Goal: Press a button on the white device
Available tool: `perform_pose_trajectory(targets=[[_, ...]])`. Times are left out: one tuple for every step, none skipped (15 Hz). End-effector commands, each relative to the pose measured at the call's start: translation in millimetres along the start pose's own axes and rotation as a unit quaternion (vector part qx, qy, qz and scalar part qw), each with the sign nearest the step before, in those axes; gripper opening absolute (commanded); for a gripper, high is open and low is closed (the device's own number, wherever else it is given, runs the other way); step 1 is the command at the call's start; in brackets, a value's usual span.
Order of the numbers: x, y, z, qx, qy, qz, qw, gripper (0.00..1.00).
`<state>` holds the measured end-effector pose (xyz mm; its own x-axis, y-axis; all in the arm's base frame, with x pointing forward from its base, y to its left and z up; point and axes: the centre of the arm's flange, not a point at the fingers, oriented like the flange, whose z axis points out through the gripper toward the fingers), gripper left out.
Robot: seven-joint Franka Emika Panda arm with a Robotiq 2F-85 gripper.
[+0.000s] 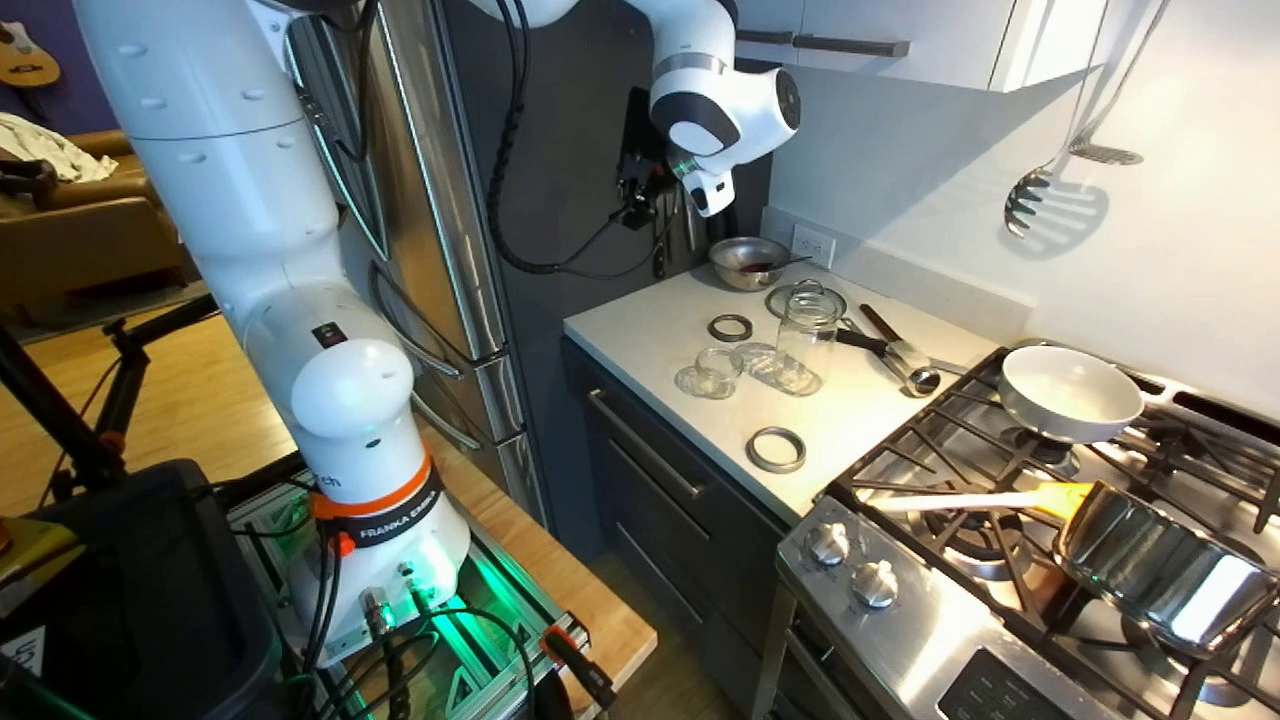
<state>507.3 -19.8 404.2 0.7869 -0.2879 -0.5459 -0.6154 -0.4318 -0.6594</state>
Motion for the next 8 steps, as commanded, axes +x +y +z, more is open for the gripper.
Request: perform_pose_trajectory(targets=[[7.7, 3.1, -1.8, 0.040, 0.002, 0.018, 0.9990, 1.00], [23.1, 5.6, -0.2, 0.062, 0.002, 0.029, 0.9977, 1.00], [35.8, 6.0, 1.1, 0.091, -0.022, 0.032, 0.9951, 1.00], [47.0, 8.7, 3.5, 0.113, -0.022, 0.042, 0.9925, 1.00], [57.3, 8.5, 6.0, 0.137, -0.031, 0.055, 0.9885, 1.00], [67.8, 11.4, 9.8, 0.149, -0.040, 0.062, 0.9860, 1.00], [77.1, 13.4, 14.7, 0.160, -0.049, 0.073, 0.9831, 1.00], [85.1, 14.4, 20.3, 0.170, -0.060, 0.084, 0.9800, 1.00]])
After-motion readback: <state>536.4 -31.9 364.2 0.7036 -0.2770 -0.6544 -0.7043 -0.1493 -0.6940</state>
